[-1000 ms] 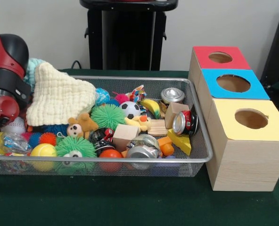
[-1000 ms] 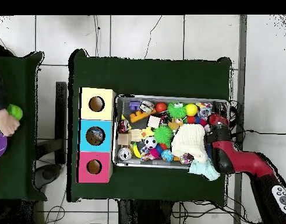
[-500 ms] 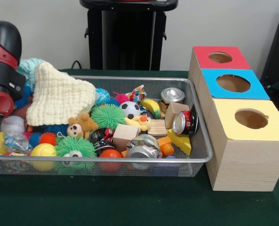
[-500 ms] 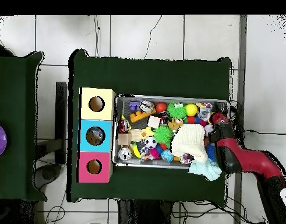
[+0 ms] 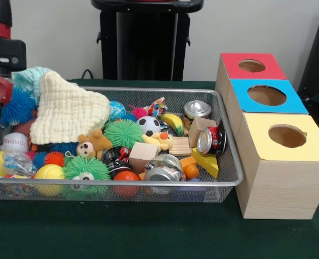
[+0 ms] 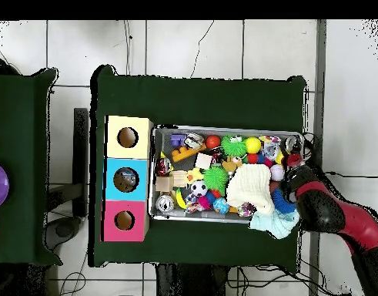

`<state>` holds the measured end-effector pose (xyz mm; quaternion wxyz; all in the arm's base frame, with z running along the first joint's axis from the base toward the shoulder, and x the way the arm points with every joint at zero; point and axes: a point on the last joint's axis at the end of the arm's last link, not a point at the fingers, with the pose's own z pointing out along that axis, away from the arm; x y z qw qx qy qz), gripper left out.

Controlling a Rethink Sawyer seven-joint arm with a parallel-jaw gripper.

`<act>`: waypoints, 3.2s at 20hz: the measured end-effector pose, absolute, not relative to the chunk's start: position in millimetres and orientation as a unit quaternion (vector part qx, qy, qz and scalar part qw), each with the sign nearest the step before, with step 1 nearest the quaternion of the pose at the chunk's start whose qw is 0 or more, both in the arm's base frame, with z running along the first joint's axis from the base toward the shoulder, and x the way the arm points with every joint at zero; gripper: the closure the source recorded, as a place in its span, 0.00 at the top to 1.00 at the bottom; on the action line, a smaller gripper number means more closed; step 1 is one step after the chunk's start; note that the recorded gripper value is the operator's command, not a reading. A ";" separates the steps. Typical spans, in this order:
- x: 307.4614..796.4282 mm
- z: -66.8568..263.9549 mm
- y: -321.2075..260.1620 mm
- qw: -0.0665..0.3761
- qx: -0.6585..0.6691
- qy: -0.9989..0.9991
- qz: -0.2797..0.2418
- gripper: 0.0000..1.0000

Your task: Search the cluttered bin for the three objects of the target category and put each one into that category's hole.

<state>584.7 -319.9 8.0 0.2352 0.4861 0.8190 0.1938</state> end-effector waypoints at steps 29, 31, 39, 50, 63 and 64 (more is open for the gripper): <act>629.8 54.3 -278.0 0.149 0.545 0.791 0.236 0.00; 634.0 54.8 -271.3 0.143 0.547 0.789 0.239 0.00; 635.2 42.7 -257.8 0.125 0.555 0.784 0.249 0.00; 616.1 27.3 -261.5 0.070 0.585 0.776 0.225 0.00; 621.0 103.3 -225.8 0.020 0.660 0.737 0.142 0.00; 621.0 106.7 -223.9 0.018 0.666 0.733 0.140 0.00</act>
